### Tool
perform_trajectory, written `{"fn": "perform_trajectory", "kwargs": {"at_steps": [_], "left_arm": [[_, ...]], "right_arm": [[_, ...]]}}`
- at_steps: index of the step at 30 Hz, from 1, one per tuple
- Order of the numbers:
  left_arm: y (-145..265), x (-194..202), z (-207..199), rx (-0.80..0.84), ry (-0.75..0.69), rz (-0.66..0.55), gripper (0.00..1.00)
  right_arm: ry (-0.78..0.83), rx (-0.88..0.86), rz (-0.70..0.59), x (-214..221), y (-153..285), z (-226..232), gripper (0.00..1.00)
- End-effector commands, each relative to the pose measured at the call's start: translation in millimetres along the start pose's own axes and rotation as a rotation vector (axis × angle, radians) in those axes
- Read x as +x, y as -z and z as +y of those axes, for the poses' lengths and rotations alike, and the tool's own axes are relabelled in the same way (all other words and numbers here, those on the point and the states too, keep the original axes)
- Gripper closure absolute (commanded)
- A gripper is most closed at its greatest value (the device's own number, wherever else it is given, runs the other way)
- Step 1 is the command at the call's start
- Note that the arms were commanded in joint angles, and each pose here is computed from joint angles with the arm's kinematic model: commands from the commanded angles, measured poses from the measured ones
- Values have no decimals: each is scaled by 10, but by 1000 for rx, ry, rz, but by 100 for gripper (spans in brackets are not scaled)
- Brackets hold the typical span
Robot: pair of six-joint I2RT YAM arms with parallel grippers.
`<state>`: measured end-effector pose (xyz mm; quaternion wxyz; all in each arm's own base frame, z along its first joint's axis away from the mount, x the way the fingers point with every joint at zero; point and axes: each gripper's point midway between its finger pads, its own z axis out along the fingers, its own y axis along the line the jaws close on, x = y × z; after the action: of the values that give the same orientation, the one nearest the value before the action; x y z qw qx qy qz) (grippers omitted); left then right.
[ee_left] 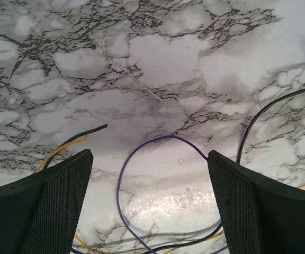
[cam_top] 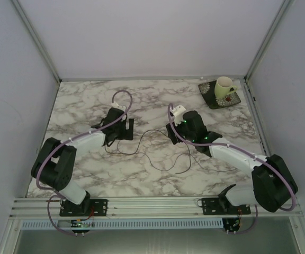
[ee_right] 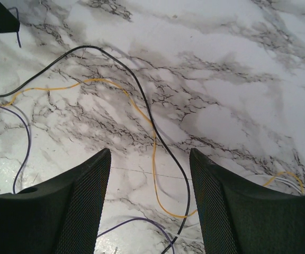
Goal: Zip-tie the wires
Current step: Straighten the cable at the center of the board.
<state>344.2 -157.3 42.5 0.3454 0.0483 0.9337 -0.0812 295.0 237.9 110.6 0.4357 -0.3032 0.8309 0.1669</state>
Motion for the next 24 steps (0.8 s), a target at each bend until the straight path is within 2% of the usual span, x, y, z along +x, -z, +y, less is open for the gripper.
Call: {"fn": "perform_trajectory", "kwargs": {"at_steps": [1, 7, 14, 18, 24], "left_arm": [[-41, -7, -22, 14, -85, 40, 12], [-192, 66, -11, -8, -149, 89, 24], [-134, -2, -63, 14, -159, 81, 27], [-150, 59, -89, 34, -194, 129, 32], [-249, 192, -105, 47, -210, 173, 50]], "right_arm": [[-18, 31, -47, -137, 91, -83, 39], [-23, 43, -47, -131, 119, -122, 39], [-24, 48, -33, -88, 107, -136, 39], [-19, 46, -32, -101, 87, -139, 39], [-20, 44, -27, -90, 76, -134, 39]]}}
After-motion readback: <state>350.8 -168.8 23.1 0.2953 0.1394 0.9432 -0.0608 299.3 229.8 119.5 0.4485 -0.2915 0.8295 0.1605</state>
